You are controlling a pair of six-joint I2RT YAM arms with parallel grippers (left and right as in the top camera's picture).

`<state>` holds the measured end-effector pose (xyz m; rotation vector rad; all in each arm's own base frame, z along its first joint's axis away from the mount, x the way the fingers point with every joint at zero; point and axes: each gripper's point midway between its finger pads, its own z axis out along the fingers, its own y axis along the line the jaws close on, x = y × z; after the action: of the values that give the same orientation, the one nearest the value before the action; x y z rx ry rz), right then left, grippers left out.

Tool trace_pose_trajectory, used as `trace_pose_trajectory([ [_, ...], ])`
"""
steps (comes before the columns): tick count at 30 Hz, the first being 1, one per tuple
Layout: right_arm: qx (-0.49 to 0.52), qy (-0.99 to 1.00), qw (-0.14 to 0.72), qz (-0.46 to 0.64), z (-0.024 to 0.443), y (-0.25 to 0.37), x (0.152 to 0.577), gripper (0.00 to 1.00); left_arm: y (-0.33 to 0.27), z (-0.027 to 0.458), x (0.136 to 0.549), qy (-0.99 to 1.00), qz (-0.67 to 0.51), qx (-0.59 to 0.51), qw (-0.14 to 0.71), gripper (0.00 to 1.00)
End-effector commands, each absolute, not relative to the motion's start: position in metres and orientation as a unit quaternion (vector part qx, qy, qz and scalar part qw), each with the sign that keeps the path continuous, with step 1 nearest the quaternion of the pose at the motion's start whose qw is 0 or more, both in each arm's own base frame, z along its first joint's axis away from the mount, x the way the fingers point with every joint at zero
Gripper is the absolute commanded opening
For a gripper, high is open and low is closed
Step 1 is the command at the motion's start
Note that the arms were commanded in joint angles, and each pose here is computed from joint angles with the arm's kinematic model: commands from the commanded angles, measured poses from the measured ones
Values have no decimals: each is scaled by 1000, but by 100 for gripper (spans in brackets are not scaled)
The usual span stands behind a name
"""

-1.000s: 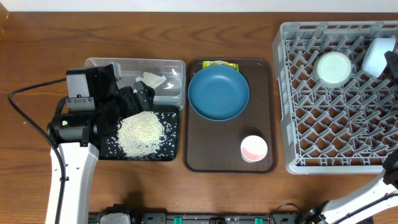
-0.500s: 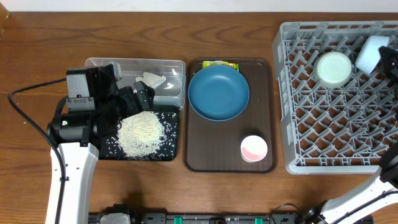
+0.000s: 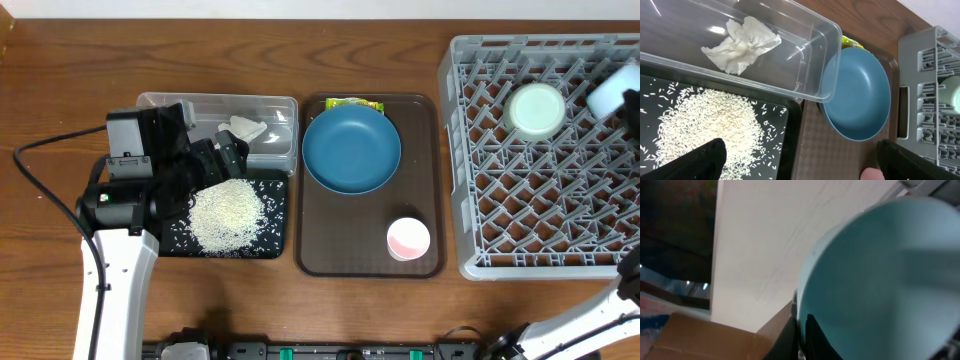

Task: Sort waste into correct bins and load items into the dishwasher rack
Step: 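Lower the pale blue bowl into the rack's right slots and release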

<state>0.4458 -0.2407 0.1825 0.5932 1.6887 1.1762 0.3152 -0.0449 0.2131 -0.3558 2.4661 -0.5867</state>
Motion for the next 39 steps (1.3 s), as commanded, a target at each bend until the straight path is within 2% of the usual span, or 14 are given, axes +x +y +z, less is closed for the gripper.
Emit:
trace_pose_trajectory([
  [1,254,689,474,485,171,-251,435,9,-46,216,317,922,-224,-130,289,98],
  [5,260,683,472,492,173,-261,424,15,-46,216,317,922,-224,-130,289,98],
  [7,263,680,470,497,174,-265,418,24,-46,216,317,922,-224,-130,289,98],
  [9,264,678,471,499,175,-270,412,36,-46,216,317,922,-224,-130,289,98],
  [13,280,672,476,494,175,-284,402,43,-46,216,317,922,-224,-130,289,98],
  [28,315,659,505,460,176,-318,388,49,-46,216,317,922,-224,-130,289,98],
  [33,266,667,515,469,197,-298,398,47,-46,216,317,922,-224,-130,289,98],
  [39,193,681,534,464,246,-248,424,47,-46,216,317,922,-224,-130,289,98],
])
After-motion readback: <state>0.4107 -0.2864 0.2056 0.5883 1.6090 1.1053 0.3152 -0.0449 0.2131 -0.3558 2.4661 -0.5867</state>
